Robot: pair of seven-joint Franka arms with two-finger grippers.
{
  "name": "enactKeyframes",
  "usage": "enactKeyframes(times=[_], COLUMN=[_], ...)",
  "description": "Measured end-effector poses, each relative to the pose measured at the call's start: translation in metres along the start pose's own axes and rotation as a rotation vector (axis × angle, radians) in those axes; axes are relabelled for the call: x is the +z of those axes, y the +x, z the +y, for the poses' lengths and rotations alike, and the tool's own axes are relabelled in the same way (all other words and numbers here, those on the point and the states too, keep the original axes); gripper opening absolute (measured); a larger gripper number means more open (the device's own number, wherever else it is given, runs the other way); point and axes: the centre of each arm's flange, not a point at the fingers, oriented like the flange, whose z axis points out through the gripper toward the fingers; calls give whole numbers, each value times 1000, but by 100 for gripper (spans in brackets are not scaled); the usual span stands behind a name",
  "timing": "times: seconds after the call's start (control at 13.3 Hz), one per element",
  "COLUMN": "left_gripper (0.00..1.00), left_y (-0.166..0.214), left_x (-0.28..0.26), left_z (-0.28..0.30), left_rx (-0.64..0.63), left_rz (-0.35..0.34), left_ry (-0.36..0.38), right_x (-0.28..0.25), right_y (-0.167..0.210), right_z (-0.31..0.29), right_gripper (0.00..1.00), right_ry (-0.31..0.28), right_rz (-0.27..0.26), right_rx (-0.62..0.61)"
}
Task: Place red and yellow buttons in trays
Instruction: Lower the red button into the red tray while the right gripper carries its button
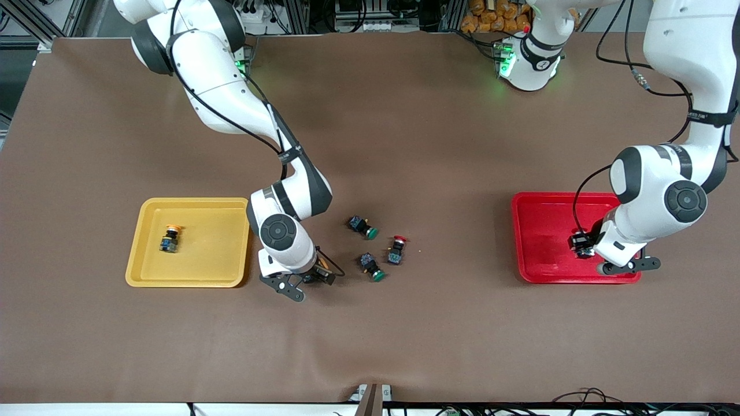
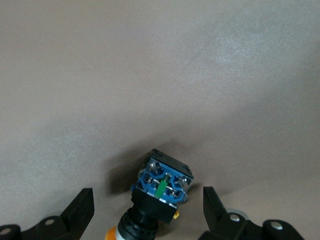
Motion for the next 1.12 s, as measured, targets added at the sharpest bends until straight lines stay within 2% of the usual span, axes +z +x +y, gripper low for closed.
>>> enactKeyframes(times=[0.07,0.38,0.67,0.82,0.97,1.12], left_gripper=[42,42,42,42,42,42], left_y=[-1,-5,-9,-13,-20,-24], left_x=[12,37,52,60,69,70], left_z=[-16,-45,-42,-45,-47,-52], left_rx=[7,-6,-2,-8,-15,-26], left_rz=[-3,-28,-54,-72,-97,-124], left_ry=[-1,-2,-6,-6,-6,-7], right_x=[1,3,-15,-53,-119,-217], right_y=[0,0,6,7,14,33], right_z=[0,1,-1,2,10,37], right_gripper=[89,42,41,41,41,41], right_ry=[-1,-3,-5,-76,-105,-84], right_rz=[-1,-1,-4,-64,-105,-127], right_rx=[6,28,32,12,-36,-95])
